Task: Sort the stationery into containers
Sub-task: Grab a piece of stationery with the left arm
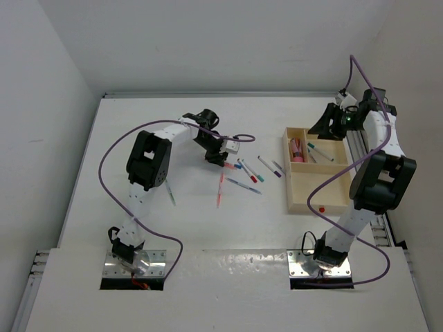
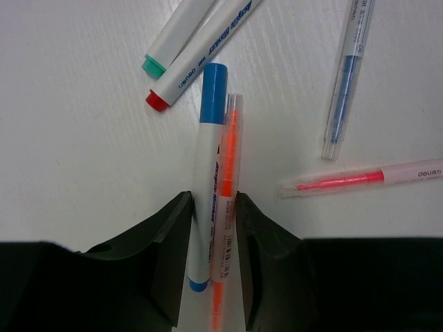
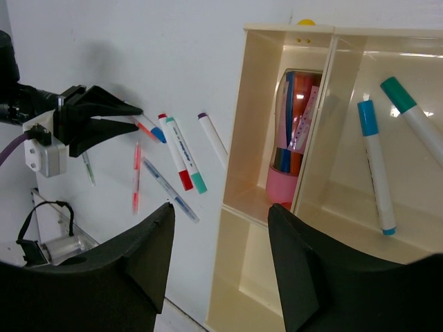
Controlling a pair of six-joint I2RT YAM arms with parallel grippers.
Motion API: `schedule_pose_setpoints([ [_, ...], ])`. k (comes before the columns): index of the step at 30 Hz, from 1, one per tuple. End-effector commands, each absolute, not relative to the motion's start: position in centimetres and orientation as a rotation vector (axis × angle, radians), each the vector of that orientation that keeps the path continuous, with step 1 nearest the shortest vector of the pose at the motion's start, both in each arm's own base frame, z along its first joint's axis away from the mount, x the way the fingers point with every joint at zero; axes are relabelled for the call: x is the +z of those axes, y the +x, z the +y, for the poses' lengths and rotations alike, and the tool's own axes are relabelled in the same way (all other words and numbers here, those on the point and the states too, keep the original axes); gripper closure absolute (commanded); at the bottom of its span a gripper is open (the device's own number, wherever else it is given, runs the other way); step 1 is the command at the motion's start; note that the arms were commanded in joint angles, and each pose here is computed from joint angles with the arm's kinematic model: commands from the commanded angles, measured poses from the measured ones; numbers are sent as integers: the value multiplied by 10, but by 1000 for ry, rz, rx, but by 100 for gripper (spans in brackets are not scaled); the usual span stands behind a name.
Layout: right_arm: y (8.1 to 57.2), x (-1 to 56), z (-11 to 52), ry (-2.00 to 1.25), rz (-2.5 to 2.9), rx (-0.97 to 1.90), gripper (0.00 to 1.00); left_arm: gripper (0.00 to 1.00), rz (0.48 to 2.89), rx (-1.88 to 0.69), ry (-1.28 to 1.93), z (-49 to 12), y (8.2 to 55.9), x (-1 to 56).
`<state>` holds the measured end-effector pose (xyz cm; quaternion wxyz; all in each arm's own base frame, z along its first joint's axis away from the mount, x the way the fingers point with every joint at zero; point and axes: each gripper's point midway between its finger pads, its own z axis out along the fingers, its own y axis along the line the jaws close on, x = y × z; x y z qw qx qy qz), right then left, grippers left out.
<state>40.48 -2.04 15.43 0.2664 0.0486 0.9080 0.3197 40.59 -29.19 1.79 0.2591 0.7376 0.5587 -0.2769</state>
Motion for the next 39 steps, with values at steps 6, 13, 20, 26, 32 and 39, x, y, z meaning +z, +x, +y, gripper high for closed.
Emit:
schedule_pose_setpoints([
  [6,407,162,-20,95,2417,877,44,59,1444,-833,1977,-308,406,37],
  [13,405,160,-19,96,2422,890,44,51,1428,-833,1943,-311,411,53],
  [20,404,160,-17,92,2423,897,44,52,1441,-822,1926,-313,418,52],
  [26,403,159,-17,84,2428,893,44,53,1463,-821,1931,-311,419,42],
  [32,403,158,-17,89,2433,898,44,53,1477,-814,1938,-309,419,37],
  [39,402,156,-17,89,2437,897,44,58,1536,-769,1914,-307,427,28],
])
